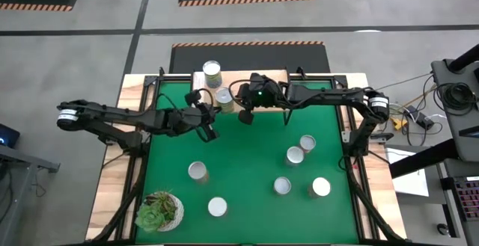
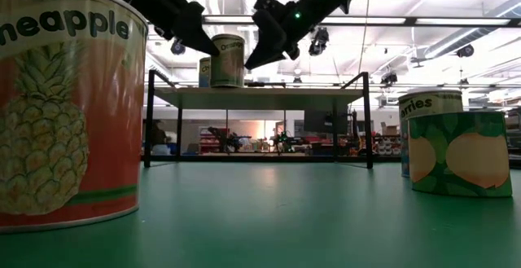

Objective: Pick and place cans onto a shelf
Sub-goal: Put the canned oranges on the shelf

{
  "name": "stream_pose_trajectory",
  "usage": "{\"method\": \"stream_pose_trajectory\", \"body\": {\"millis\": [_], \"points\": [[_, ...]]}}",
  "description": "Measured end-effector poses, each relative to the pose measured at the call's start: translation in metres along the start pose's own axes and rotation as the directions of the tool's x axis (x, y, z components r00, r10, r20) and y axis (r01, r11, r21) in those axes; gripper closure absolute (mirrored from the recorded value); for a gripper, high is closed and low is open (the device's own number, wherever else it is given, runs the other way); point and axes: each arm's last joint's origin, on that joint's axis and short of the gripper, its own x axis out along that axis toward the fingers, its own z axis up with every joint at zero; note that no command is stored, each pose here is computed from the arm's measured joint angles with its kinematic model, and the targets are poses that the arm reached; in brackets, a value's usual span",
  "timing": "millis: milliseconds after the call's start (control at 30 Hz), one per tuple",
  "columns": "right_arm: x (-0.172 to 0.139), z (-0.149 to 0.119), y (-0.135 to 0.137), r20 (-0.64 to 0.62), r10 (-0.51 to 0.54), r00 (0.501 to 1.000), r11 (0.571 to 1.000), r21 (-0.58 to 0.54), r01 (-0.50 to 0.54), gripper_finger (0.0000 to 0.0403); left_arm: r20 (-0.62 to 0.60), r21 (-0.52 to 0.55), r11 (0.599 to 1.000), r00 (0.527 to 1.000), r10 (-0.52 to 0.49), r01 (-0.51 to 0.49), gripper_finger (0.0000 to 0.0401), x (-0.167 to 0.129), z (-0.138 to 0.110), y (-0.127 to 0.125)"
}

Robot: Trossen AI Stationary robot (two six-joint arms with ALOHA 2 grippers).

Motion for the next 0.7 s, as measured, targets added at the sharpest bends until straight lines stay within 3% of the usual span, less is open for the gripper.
{"method": "stream_pose_trajectory", "body": {"millis": [267,700], "points": [[0.000,0.001,0.009,0.010,0.020,1.000,1.000,0.000,-0.020,0.0365,-0.023,0.013,0.999,0.998,0.051,-0.050,0.0401,-0.004,-0.002,0.005],[0.005,0.010,0.011,0.116,0.015,0.993,1.000,0.009,-0.016,0.0365,-0.014,0.008,0.999,0.999,0.051,-0.051,0.0401,-0.026,0.000,0.019]]}}
